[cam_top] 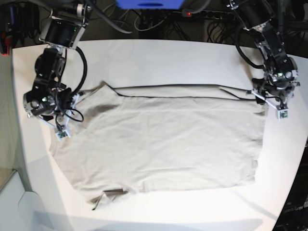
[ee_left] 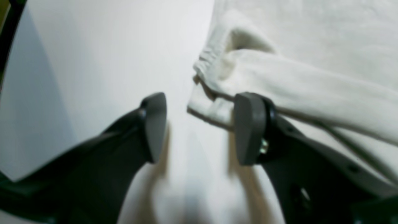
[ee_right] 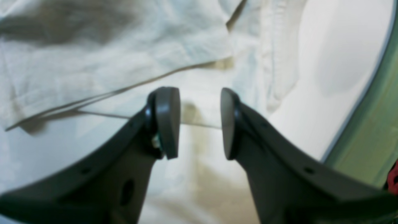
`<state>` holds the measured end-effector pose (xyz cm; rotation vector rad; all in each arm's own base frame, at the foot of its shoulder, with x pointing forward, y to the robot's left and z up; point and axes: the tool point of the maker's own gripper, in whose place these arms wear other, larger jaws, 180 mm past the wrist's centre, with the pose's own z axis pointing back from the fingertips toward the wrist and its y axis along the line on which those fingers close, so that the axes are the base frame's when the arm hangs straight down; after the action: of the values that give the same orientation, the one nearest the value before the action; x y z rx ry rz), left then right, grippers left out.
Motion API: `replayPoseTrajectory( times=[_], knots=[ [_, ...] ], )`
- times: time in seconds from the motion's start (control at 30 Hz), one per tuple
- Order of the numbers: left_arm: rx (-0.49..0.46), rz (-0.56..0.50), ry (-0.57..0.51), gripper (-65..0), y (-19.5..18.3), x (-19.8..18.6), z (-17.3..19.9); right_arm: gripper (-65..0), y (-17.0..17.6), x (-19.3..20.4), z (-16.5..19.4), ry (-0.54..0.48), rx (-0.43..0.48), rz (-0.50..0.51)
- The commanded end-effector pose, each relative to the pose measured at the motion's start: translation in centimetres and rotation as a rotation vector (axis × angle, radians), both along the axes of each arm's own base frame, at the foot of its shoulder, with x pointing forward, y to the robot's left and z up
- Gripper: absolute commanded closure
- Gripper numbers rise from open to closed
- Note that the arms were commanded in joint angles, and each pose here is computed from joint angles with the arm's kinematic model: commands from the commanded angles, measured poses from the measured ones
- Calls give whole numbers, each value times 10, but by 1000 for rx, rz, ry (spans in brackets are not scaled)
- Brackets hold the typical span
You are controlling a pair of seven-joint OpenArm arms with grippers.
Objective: Layout the t-shirt on the table in an organized manner, then fold the t-shirt properly
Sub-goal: 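Open both grippers and release the folded shirt edge, then grasp the folded edge corners with both grippers and drag them away from the hem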
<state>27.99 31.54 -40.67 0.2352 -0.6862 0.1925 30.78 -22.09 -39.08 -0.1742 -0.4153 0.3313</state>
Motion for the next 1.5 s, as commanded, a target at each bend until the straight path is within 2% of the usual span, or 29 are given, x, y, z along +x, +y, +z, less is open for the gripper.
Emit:
replayPoseTrajectory(
  times=[0.0, 0.5, 0.57, 0.7, 0.8, 0.87, 0.97, 1.23, 1.3, 1.47],
  knots=[
    [12, -5, -31, -341, 4, 8, 8, -229, -1, 11, 12, -45, -6, 15],
    [-39, 0, 9, -335, 7, 12, -24, -228, -3, 12, 14, -48, -10, 15],
    [-60, 4, 27, -278, 5, 10, -32, -227, -3, 12, 14, -48, -12, 15],
    [-81, 13, 48, 0, 2, 9, -42, -226, -4, 11, 14, -46, -16, 15],
    [-84, 15, 43, -29, 1, 12, -40, -226, -4, 11, 13, -43, -15, 15],
    [-84, 15, 41, -2, 1, 13, -38, -229, -1, 11, 13, -43, -9, 16],
    [-81, 16, 40, -5, 1, 13, -37, -236, -2, 9, 11, -36, -10, 13],
    [-76, 17, 44, -5, 2, 11, -38, -340, -6, -1, 4, -4, -17, 9],
    [-76, 17, 44, -5, 2, 11, -38, -360, -13, -3, 4, -7, -12, -20],
    [-80, 14, 42, -5, 1, 12, -38, -376, -23, 3, 9, -61, 5, -56]
  ],
)
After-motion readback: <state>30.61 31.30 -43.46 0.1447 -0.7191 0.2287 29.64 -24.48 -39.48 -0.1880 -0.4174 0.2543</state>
